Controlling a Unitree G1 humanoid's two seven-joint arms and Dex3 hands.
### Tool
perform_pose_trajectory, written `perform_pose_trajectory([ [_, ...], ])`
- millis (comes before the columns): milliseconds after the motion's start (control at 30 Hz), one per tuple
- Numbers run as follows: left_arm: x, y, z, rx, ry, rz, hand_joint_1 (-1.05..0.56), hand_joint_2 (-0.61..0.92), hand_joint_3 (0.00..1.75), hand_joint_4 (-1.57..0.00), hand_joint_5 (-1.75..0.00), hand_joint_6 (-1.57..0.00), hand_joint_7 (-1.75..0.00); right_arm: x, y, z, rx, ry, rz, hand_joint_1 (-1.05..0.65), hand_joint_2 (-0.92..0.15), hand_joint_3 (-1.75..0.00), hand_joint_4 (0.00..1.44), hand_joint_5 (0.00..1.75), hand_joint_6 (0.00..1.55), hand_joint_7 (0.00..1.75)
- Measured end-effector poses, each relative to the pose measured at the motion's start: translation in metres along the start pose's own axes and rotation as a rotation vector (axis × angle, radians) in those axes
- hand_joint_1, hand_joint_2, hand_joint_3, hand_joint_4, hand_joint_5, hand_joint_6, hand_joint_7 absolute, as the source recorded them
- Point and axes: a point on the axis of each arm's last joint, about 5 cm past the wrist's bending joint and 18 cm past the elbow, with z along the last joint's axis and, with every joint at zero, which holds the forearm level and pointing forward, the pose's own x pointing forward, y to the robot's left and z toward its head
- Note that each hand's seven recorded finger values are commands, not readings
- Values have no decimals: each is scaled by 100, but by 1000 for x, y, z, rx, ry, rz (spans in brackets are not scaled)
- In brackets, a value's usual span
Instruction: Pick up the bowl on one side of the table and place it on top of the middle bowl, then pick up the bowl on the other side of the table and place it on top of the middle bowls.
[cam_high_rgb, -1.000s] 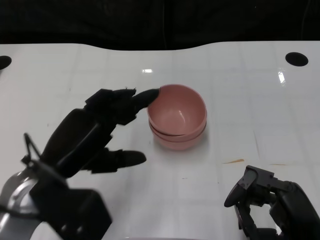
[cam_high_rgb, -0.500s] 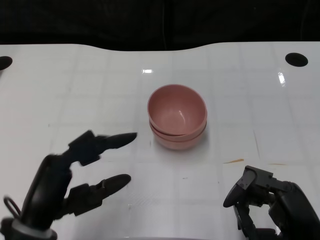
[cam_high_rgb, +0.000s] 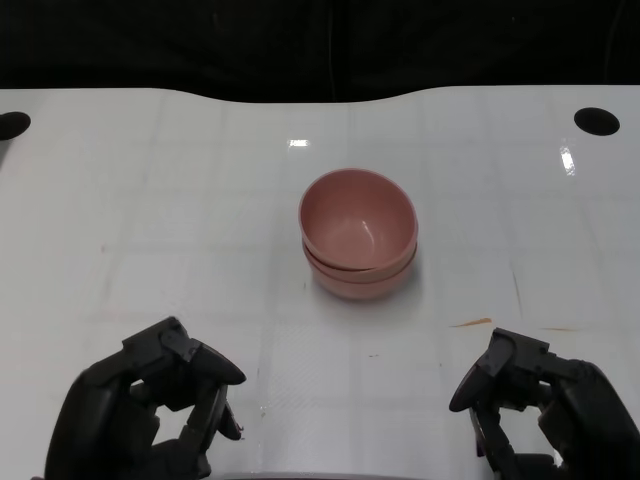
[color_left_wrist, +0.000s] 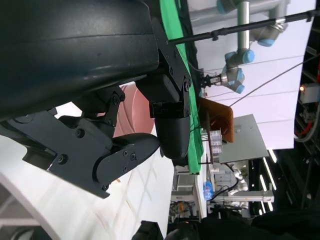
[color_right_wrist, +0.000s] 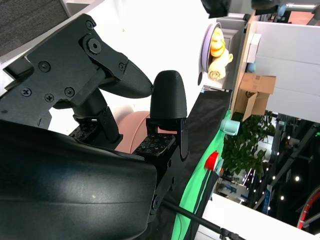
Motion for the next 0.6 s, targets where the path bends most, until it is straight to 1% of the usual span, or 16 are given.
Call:
perform_pose_trajectory([
  [167,-1,-1,-9,-9,26,11,-15,45,131,-95,-166,-89,-144,-1,-4,-2,-7,11,-1,-15,-47,-128,82,169,78,137],
  [300,0,2,-8,-16,16,10,-14,44,133,-94,-167,-89,-144,-2,-3,-4,-4,21,-1,-16,-47,-128,83,168,78,136],
  [600,0,3,-10,-29,11,-1,-15,42,133,-93,-167,-90,-142,-1,-3,-4,-2,19,4,-17,-47,-127,81,166,78,135],
])
